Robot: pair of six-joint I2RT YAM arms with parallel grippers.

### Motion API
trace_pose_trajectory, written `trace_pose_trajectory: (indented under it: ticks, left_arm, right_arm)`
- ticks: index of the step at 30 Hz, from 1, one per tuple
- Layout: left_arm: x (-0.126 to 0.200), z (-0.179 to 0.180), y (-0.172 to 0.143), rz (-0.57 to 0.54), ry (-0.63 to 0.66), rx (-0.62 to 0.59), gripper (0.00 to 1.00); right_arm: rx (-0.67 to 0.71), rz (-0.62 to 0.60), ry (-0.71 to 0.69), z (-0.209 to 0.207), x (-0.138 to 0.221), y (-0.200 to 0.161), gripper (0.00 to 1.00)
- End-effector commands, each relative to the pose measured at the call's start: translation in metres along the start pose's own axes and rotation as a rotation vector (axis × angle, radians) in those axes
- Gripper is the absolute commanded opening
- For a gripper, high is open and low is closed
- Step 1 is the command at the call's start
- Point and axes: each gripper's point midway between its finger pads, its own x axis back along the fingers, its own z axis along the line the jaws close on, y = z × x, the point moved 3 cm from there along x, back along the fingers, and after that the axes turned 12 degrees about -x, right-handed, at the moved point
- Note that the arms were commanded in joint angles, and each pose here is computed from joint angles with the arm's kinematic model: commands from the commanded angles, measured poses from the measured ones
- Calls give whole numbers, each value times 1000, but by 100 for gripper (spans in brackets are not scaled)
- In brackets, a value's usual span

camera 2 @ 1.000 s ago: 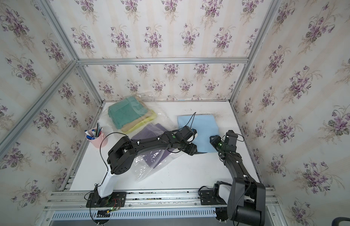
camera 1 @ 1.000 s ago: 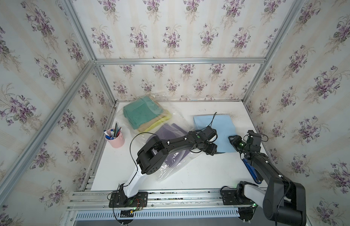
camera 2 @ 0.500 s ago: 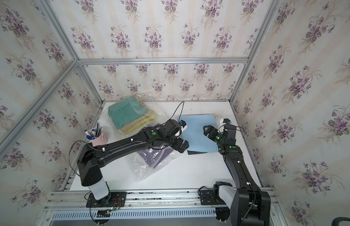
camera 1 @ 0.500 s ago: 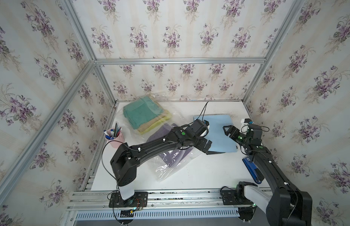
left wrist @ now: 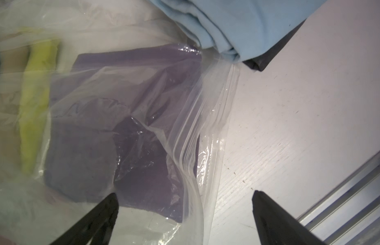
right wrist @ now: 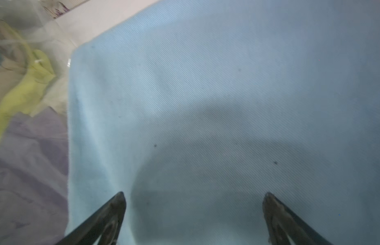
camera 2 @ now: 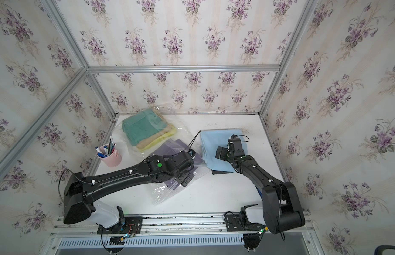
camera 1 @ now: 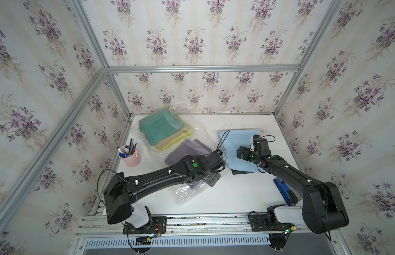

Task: Take the trousers out of the vacuum bag
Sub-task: Open the vacuum bag at the center of the board, then move the trousers to the center of the board.

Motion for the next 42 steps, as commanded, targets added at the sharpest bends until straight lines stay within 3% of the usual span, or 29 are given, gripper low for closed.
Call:
trace_pose_trajectory:
  ticks: [1, 11, 21, 33, 39, 42]
  left_arm:
    - [-9, 6, -11, 45, 94, 9, 100]
    - [-43, 11, -25, 160, 248, 6, 98]
    - [-53, 22, -64, 240, 287, 59, 93]
    - [-46, 36, -101, 307, 322, 88, 92]
    - [-35, 49, -117, 312, 316, 176, 91]
    - [-25, 48, -109, 268, 268, 211, 91]
  right_arm:
    - [29, 3, -102, -15, -9, -4, 100]
    - [48, -5, -215, -20, -43, 11, 100]
    - [62, -41, -233, -14, -67, 45, 100]
    - [13, -73, 21, 30, -22, 61, 100]
    - [-23, -64, 186, 42, 19, 44, 99]
    - [-44, -32, 276, 46, 34, 28, 98]
